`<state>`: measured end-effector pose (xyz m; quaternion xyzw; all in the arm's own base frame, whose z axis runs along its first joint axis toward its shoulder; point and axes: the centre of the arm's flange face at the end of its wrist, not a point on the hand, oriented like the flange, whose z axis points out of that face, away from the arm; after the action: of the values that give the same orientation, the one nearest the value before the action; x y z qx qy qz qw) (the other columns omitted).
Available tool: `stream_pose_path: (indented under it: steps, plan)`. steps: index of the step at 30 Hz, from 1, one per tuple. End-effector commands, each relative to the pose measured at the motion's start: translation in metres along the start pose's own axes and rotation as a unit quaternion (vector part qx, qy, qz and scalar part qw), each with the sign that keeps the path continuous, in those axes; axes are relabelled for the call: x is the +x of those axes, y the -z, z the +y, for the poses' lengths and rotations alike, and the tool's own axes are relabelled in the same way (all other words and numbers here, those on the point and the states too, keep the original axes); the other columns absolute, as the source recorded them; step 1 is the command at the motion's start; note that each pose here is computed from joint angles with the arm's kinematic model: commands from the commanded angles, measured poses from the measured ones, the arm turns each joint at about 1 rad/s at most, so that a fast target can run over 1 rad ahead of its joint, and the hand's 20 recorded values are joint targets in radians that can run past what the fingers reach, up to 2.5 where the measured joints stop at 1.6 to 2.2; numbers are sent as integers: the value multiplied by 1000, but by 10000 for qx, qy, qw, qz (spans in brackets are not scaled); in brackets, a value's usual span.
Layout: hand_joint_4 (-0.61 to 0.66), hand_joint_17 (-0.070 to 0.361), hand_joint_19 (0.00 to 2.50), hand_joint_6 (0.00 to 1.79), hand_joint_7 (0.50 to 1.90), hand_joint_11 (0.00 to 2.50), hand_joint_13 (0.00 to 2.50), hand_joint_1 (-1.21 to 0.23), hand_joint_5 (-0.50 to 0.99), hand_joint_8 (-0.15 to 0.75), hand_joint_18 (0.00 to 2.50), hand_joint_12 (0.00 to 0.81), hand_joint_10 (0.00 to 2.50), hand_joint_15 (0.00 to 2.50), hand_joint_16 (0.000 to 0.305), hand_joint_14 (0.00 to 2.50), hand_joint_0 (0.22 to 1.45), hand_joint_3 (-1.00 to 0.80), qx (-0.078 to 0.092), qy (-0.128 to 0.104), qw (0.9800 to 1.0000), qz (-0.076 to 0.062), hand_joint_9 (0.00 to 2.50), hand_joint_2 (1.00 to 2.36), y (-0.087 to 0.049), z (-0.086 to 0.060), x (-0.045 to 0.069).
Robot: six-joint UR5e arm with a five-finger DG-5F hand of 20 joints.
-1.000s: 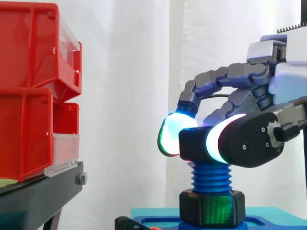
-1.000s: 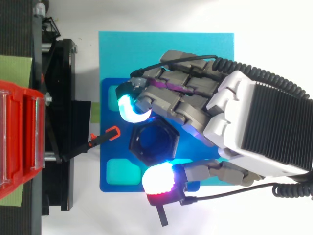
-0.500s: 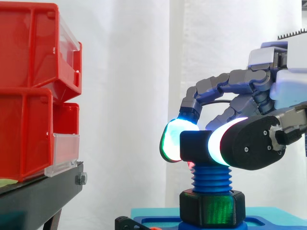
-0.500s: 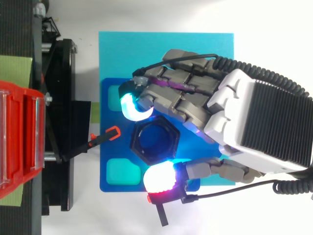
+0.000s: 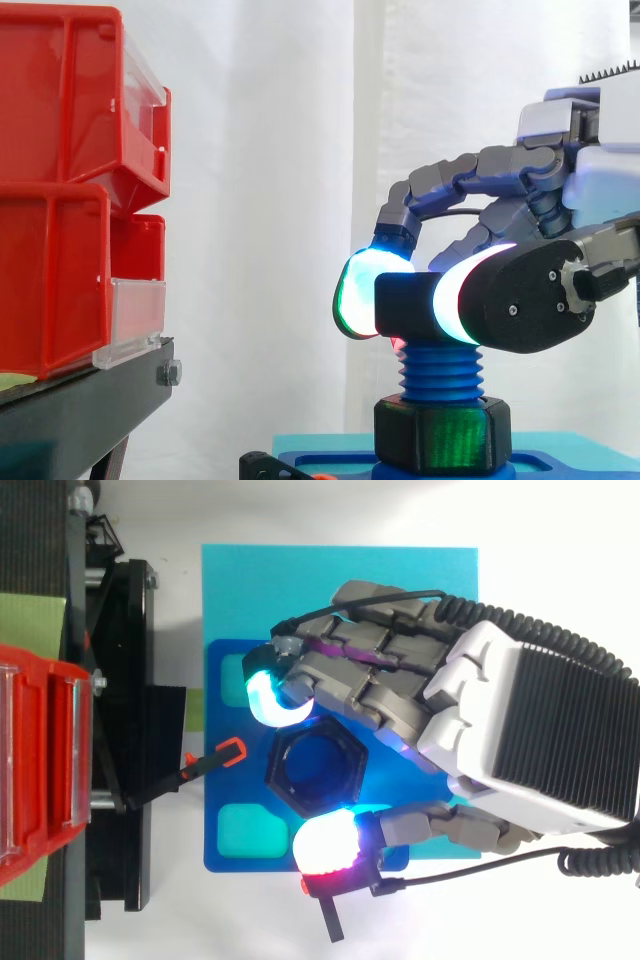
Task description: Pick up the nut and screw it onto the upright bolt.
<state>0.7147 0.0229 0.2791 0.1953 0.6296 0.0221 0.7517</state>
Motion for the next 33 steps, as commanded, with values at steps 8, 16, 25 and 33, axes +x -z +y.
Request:
stream_pose_path:
  steps: [8, 16, 25, 33]
  plan:
    - [258, 106, 31, 503, 955, 329, 633, -636, -187, 331, 585, 375, 9, 3, 47, 1, 424, -500, 14, 7, 10000, 4, 732, 1000, 0, -2, 0]
    - [208, 125, 24, 502, 709, 124, 586, -567, -226, 339, 590, 406, 2, 0, 56, 0, 381, -500, 23, 12, 10000, 8, 639, 1000, -1, -3, -1]
    - [184, 139, 24, 500, 556, 0, 492, -435, -251, 324, 553, 422, 0, 0, 62, 0, 356, -500, -35, 17, 10000, 28, 479, 1000, -1, -3, 0]
    - [184, 143, 19, 500, 529, 0, 457, -328, -253, 318, 511, 427, 0, 0, 64, 0, 354, -500, -107, 5, 9999, 26, 443, 1000, -1, -1, -1]
